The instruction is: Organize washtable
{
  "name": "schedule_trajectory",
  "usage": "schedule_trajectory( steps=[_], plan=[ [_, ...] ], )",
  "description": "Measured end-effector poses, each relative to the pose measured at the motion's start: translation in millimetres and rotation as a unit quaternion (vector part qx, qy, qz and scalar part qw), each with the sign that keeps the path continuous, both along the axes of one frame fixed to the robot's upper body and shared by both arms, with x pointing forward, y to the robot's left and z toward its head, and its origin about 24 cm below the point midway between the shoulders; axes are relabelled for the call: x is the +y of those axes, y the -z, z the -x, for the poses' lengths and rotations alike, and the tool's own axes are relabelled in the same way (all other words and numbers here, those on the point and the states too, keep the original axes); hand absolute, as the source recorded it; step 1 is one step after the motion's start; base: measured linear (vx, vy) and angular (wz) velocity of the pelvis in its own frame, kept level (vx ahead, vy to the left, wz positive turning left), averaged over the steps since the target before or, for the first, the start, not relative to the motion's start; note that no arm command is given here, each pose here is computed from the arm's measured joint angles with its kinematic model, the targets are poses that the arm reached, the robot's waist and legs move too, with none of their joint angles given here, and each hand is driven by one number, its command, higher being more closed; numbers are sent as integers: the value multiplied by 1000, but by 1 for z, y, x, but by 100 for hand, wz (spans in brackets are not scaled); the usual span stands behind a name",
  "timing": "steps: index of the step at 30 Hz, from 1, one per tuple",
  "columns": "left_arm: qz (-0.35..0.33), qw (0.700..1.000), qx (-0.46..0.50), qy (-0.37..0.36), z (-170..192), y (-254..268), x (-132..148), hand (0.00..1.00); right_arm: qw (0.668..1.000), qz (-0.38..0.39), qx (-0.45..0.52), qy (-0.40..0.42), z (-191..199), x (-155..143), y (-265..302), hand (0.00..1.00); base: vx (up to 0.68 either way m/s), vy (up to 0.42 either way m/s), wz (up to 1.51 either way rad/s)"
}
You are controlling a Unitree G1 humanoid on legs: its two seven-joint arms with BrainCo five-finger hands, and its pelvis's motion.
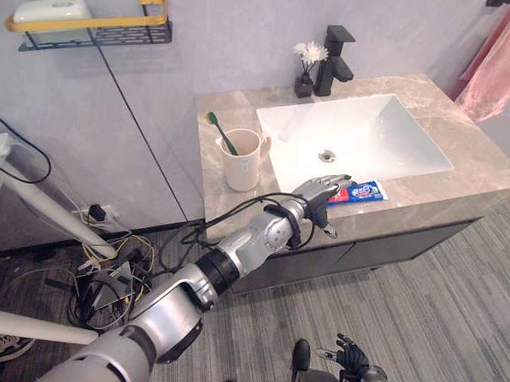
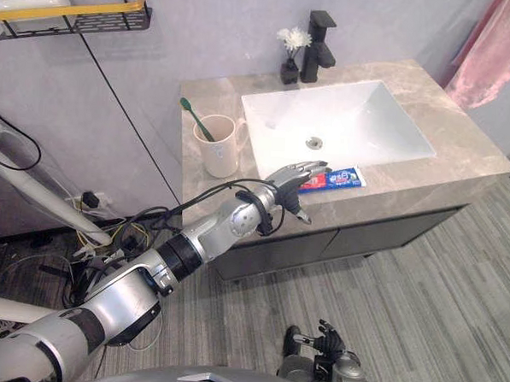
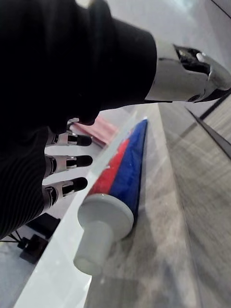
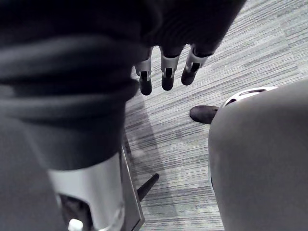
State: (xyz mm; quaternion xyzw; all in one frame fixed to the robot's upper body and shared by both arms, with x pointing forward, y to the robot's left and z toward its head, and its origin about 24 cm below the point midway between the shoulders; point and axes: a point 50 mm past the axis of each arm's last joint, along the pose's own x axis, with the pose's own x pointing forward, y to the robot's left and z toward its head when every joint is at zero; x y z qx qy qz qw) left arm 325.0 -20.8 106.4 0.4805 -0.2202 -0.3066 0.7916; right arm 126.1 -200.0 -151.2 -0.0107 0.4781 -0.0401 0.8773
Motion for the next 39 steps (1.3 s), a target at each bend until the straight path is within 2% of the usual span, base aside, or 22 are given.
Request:
schedule_trajectory(
  steps=[13,33,34,39],
  plan=[
    [34,999,-20,-18,-7,-19,-5,0,1000,5,-16,-2,-7,2,-4,0,10,2,-5],
    [36,999,-15,-17,-5,-18,-10,0,1000,7,-29,-6,-12,3,-6,0,0,0,0],
    [34,999,-13,-18,-5,-17,-9,100,1000,8,-29,-6,-12,3,-7,0,-3,0,-4],
    [26,999,0,-26,-6,-9,-10,100,999,9,-30,-14,-13,5,-7,0,0,0,0]
  ],
)
